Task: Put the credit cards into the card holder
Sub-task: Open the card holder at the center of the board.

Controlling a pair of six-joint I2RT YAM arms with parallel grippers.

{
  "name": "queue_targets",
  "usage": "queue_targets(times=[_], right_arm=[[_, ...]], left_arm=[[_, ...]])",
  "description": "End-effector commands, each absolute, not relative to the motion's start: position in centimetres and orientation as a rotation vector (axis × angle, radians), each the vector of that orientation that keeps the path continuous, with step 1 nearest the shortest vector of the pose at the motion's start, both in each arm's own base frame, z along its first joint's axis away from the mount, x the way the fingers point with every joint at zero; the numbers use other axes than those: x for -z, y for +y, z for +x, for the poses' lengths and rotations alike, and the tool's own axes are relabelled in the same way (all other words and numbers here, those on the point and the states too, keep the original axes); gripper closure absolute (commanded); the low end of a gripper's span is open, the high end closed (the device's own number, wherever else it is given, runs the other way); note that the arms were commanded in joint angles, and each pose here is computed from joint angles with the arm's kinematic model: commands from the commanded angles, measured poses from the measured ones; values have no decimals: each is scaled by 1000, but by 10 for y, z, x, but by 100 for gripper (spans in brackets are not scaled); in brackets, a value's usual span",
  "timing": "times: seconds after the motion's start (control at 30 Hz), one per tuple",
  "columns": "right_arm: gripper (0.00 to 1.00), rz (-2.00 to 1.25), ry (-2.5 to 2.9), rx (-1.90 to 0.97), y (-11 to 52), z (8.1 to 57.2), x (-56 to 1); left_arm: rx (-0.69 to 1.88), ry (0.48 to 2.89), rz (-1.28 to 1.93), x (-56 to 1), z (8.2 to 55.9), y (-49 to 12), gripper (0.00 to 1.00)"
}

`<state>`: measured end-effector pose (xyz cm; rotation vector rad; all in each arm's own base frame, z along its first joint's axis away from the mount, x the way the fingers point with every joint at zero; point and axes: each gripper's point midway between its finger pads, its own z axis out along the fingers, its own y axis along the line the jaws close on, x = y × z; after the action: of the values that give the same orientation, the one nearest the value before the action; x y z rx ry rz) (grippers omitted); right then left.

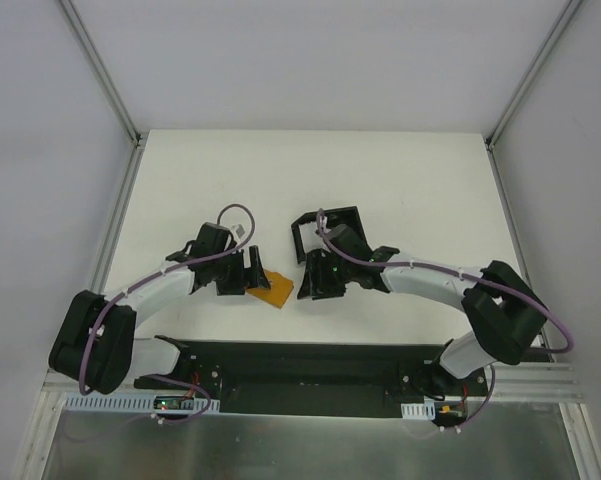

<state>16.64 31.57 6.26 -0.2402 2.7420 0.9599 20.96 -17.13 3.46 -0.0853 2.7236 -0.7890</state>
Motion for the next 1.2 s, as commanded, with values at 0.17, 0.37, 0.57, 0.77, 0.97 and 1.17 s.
queue_targets(times=[0.17, 0.37, 0.57, 0.77, 0.97, 1.17], right_arm=[[47, -599, 2537, -1034, 374, 210, -106], [46, -687, 2551, -960, 393, 232, -100], [45, -749, 2602, -881, 400, 244, -81], [44, -789, 2675, -863, 395, 235, -56], [46, -803, 2725, -875, 387, 221, -45], [52, -754, 2754, -943, 376, 193, -36]], left_arm=[[810, 2694, -333, -26, 159, -154, 12], [882, 2650, -414, -25, 145, -154, 12], [903, 2649, -431, -28, 145, -157, 13], [895, 2639, -452, -29, 148, -156, 13], [887, 2638, -446, -30, 150, -156, 13], [872, 2632, -451, -29, 156, -156, 12]])
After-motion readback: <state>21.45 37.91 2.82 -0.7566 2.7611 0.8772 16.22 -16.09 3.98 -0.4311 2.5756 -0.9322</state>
